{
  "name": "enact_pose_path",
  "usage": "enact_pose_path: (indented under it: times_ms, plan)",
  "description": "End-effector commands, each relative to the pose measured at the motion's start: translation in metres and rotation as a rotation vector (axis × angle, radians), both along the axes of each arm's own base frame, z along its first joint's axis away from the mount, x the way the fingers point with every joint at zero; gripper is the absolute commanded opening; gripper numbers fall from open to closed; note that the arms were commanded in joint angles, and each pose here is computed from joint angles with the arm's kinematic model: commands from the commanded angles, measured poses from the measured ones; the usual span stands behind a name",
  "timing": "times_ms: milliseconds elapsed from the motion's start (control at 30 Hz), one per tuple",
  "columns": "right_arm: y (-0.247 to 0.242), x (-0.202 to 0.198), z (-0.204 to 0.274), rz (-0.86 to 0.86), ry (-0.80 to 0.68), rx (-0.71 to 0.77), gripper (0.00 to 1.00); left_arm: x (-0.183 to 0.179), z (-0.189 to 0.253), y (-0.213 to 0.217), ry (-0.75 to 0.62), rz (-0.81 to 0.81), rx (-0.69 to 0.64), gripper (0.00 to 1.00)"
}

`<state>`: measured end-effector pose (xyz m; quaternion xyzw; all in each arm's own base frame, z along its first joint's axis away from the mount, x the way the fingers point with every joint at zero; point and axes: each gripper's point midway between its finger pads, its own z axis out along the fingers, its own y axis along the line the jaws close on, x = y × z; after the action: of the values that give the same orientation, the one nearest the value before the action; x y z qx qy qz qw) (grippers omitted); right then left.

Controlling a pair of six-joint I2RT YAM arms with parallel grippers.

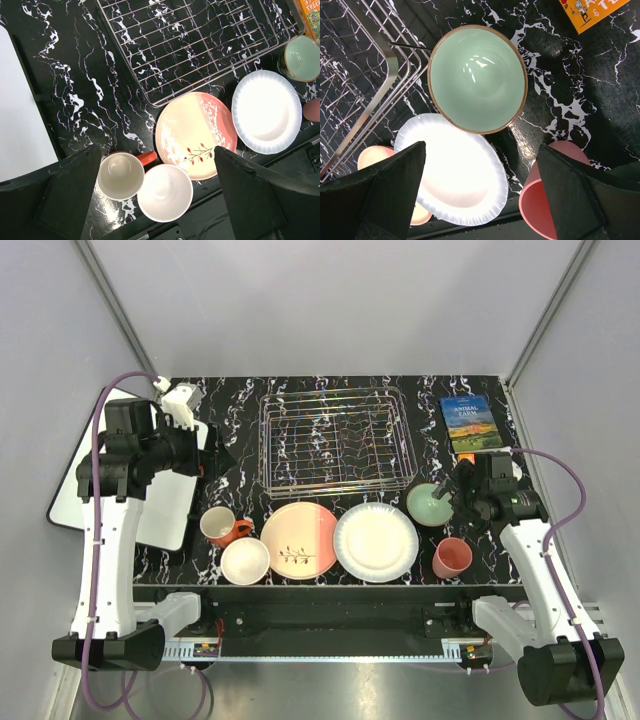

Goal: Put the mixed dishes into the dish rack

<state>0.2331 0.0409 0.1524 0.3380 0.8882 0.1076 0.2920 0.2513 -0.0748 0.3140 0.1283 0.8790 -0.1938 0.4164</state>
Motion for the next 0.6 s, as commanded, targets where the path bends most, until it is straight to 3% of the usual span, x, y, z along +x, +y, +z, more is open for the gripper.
enact_pose_path:
  times_ms: [0, 233, 567]
  plan:
    - [0.005, -0.003, -0.004, 0.021, -0.015, 0.027, 1.00, 0.007, 0.009, 0.002, -0.060, 0.031, -0.007, 0.99]
    - [0.010, -0.015, -0.036, 0.011, 0.038, 0.060, 1.00, 0.009, 0.006, 0.001, -0.057, 0.028, -0.013, 0.99]
    - [0.009, -0.026, -0.040, -0.024, 0.033, 0.079, 0.98, 0.009, -0.006, -0.001, -0.044, 0.021, -0.024, 0.99]
